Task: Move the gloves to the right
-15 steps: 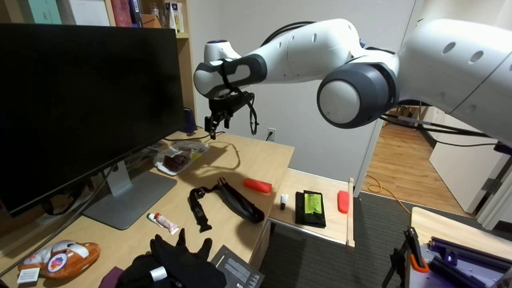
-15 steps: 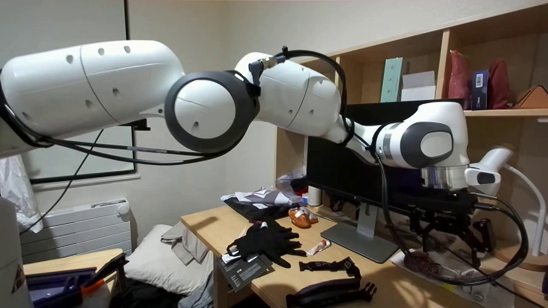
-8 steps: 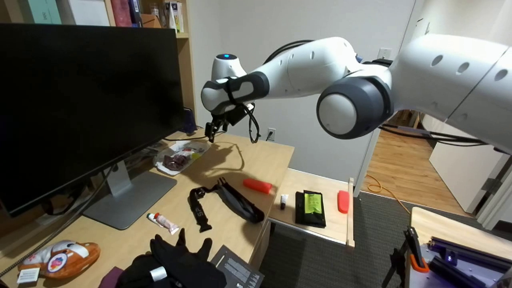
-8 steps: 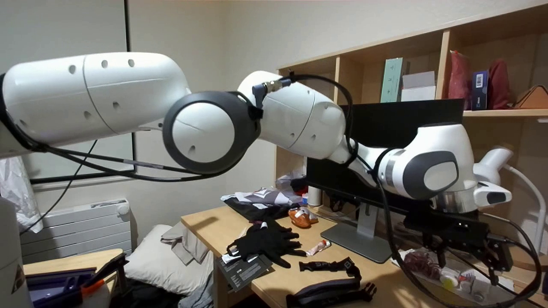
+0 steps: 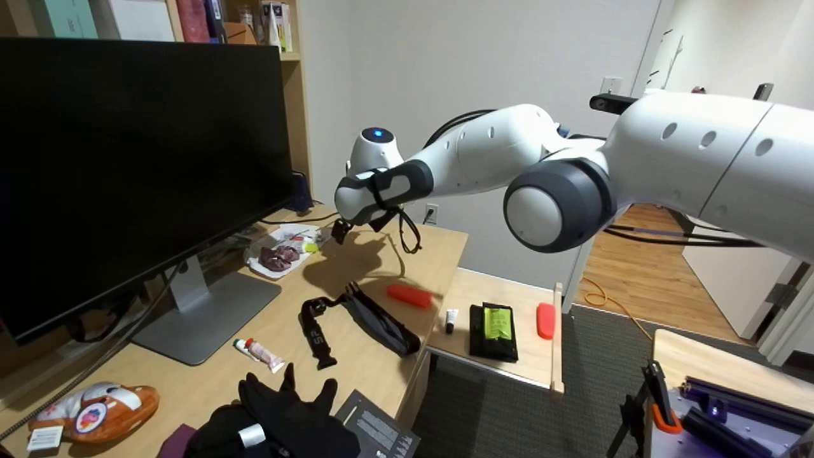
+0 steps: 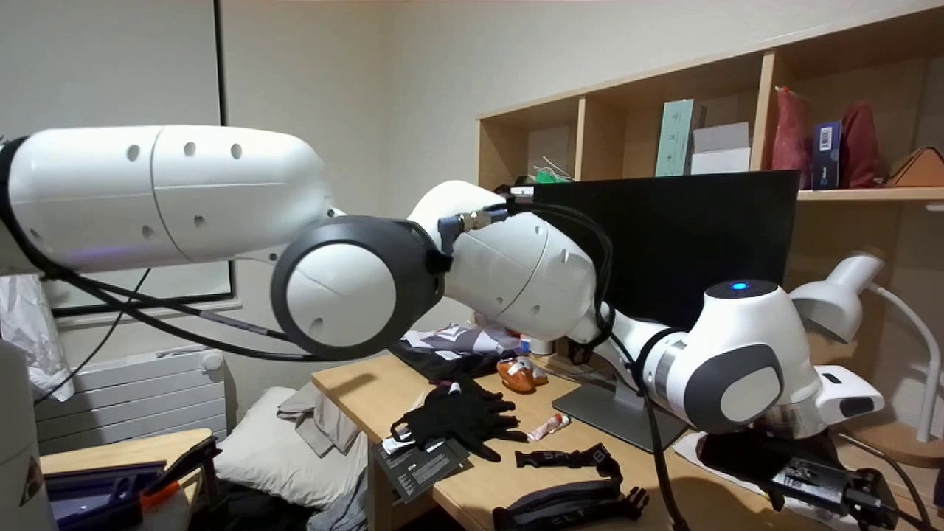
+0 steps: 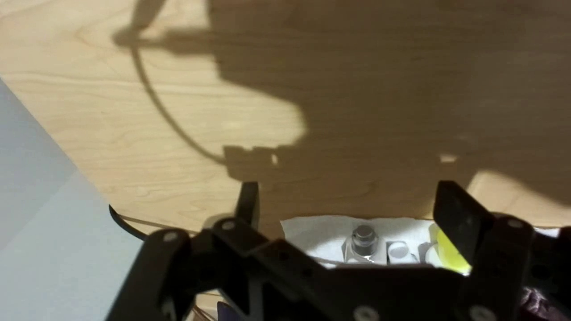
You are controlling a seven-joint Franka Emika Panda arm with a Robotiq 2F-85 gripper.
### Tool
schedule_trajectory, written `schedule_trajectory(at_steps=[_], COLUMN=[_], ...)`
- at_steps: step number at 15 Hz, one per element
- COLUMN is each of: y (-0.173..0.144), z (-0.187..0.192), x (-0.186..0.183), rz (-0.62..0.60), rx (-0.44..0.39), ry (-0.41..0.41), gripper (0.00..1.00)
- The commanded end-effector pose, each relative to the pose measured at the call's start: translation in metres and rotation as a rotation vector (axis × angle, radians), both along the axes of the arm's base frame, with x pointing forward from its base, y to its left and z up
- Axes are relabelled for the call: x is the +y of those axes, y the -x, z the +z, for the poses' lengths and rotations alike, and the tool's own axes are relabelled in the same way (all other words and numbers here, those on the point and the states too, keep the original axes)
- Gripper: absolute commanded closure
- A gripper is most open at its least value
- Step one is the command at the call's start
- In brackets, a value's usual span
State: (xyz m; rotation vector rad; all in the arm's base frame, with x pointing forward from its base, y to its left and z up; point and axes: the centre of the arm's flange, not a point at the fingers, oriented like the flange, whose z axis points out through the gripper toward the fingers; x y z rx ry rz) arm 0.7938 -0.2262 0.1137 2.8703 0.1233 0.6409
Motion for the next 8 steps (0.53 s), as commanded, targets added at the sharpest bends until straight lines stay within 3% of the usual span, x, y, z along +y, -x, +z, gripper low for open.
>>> schedule_trajectory(at_steps=[1, 4, 6, 8], y=[-0.0259, -0.0306, -0.0323, -0.0277], z=[-0.0114, -0.0044, -0.0026, -0.0023], x=[-0.0116, -0.0159, -0.0189, -0.0197], rz=[0.047, 0.052, 0.043, 0.038], rx=[-0.124, -0.238, -0.252, -0.213], ry=[0.002, -0.002, -0.015, -0.039], gripper=[0.0, 0.0, 0.0, 0.0])
